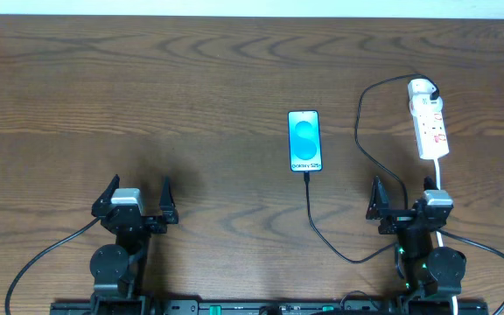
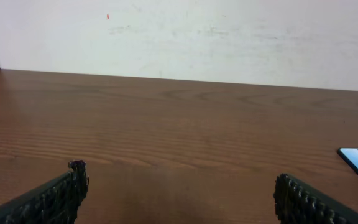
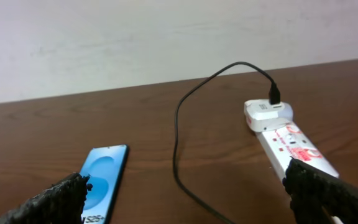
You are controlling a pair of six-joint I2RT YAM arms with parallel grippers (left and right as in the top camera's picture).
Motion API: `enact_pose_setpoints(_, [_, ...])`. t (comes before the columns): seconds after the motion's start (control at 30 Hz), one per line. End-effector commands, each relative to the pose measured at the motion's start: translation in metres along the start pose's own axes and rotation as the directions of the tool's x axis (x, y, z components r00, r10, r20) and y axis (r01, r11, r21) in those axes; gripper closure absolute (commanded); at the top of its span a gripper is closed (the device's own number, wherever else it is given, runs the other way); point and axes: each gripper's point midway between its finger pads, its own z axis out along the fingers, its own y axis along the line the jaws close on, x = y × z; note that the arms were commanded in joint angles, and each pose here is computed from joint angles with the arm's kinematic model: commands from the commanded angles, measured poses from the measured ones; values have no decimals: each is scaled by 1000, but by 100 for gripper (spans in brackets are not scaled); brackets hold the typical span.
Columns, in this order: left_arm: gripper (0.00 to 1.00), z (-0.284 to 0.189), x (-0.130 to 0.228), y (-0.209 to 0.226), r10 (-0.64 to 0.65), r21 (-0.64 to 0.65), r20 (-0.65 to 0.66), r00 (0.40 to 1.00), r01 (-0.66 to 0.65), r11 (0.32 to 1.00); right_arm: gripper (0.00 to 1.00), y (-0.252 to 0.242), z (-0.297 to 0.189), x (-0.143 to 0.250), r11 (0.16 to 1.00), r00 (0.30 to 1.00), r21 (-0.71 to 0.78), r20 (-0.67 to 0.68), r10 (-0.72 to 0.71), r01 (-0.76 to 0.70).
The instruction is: Plug charger to phone and switch on socket
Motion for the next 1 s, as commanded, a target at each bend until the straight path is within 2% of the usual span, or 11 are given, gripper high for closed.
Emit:
enact_pose_setpoints(0.0, [2,1,15,-2,12,14,-45,999,-12,1000,1,-1,0,1,992,992,6,1,-128,128])
enact_pose_setpoints(0.2, [2,1,15,-2,12,14,-45,999,-12,1000,1,-1,0,1,974,974,7,0,-228,228])
enact_pose_setpoints(0.47, [2,1,15,-2,12,14,-45,999,-12,1000,1,-1,0,2,975,975,9,-1,-223,223])
enact_pose_setpoints(0.63, [2,1,15,-2,12,14,-45,999,-12,1000,1,-7,0,2,989,990,40,-4,-144,144])
enact_pose_setpoints(0.97, [2,1,15,-2,12,14,-45,999,-12,1000,1,-6,0,1,989,989,36,-1,-146,146])
